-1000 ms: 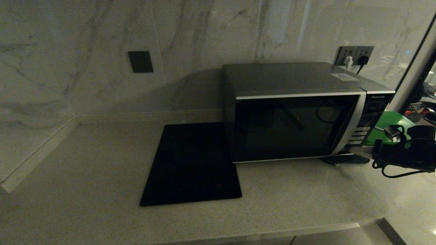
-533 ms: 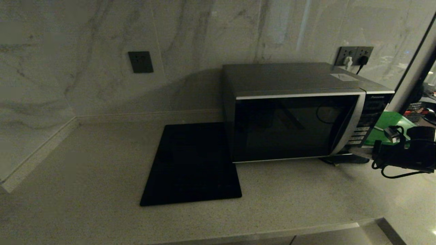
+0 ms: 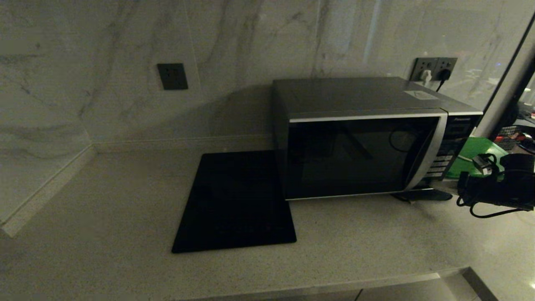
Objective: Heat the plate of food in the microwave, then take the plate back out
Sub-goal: Open the microwave oven
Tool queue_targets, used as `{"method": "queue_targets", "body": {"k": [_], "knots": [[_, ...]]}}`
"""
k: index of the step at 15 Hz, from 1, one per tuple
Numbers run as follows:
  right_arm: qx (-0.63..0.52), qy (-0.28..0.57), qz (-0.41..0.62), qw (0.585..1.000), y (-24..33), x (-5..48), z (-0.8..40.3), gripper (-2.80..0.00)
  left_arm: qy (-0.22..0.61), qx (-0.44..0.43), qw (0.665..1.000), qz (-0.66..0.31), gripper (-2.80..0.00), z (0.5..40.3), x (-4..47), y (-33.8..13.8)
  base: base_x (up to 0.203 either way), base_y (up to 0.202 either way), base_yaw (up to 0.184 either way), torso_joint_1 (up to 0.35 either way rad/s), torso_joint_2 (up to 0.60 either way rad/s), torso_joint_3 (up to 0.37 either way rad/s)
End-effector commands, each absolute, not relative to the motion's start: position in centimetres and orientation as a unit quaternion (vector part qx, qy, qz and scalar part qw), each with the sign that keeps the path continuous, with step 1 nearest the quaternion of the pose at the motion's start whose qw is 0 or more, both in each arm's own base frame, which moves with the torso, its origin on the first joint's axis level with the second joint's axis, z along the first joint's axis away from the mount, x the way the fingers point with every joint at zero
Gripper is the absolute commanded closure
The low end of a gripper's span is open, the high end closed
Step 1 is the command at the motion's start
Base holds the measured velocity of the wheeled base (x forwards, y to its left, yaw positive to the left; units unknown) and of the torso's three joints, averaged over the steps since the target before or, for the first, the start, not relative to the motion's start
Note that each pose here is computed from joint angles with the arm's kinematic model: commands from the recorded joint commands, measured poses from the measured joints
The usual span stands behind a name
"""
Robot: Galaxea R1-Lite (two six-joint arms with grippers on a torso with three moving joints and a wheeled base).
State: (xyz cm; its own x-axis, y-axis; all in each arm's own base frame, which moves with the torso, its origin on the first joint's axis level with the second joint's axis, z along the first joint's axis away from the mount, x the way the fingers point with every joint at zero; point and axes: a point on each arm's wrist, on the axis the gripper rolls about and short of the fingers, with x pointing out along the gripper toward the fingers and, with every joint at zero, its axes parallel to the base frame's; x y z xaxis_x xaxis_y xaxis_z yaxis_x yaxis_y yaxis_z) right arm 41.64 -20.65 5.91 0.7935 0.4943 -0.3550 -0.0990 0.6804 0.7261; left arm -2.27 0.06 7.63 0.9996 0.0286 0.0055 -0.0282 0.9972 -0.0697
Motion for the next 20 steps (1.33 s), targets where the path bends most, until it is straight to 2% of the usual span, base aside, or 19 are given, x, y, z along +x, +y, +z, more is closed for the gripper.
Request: {"method": "queue_targets", "body": {"k": [1, 5, 10, 16, 20], "knots": [[0.358, 0.268, 0.165, 0.879, -20.9, 42.0, 5.8, 0.00, -0.004, -0.035, 0.999, 0.015, 0.00, 7.6, -2.3, 0.1, 0.000, 0.000, 0.000, 0.000, 0.00, 0.000], [0.366, 0.270, 0.162, 0.876, -20.7, 41.6, 5.9, 0.00, -0.004, -0.035, 0.999, 0.015, 0.00, 7.6, -2.3, 0.1, 0.000, 0.000, 0.000, 0.000, 0.00, 0.000], [0.364, 0.254, 0.153, 0.883, -20.1, 37.7, 10.3, 0.00, -0.004, -0.035, 0.999, 0.015, 0.00, 7.6, -2.3, 0.1, 0.000, 0.000, 0.000, 0.000, 0.00, 0.000], [0.320, 0.180, 0.112, 0.923, -17.8, 27.4, 20.0, 0.00, -0.004, -0.035, 0.999, 0.014, 0.00, 7.6, -2.3, 0.1, 0.000, 0.000, 0.000, 0.000, 0.00, 0.000], [0.251, 0.122, -0.045, 0.959, -13.2, 19.1, 24.0, 0.00, -0.004, -0.035, 0.999, 0.014, 0.00, 7.6, -2.3, 0.1, 0.000, 0.000, 0.000, 0.000, 0.00, 0.000]]}}
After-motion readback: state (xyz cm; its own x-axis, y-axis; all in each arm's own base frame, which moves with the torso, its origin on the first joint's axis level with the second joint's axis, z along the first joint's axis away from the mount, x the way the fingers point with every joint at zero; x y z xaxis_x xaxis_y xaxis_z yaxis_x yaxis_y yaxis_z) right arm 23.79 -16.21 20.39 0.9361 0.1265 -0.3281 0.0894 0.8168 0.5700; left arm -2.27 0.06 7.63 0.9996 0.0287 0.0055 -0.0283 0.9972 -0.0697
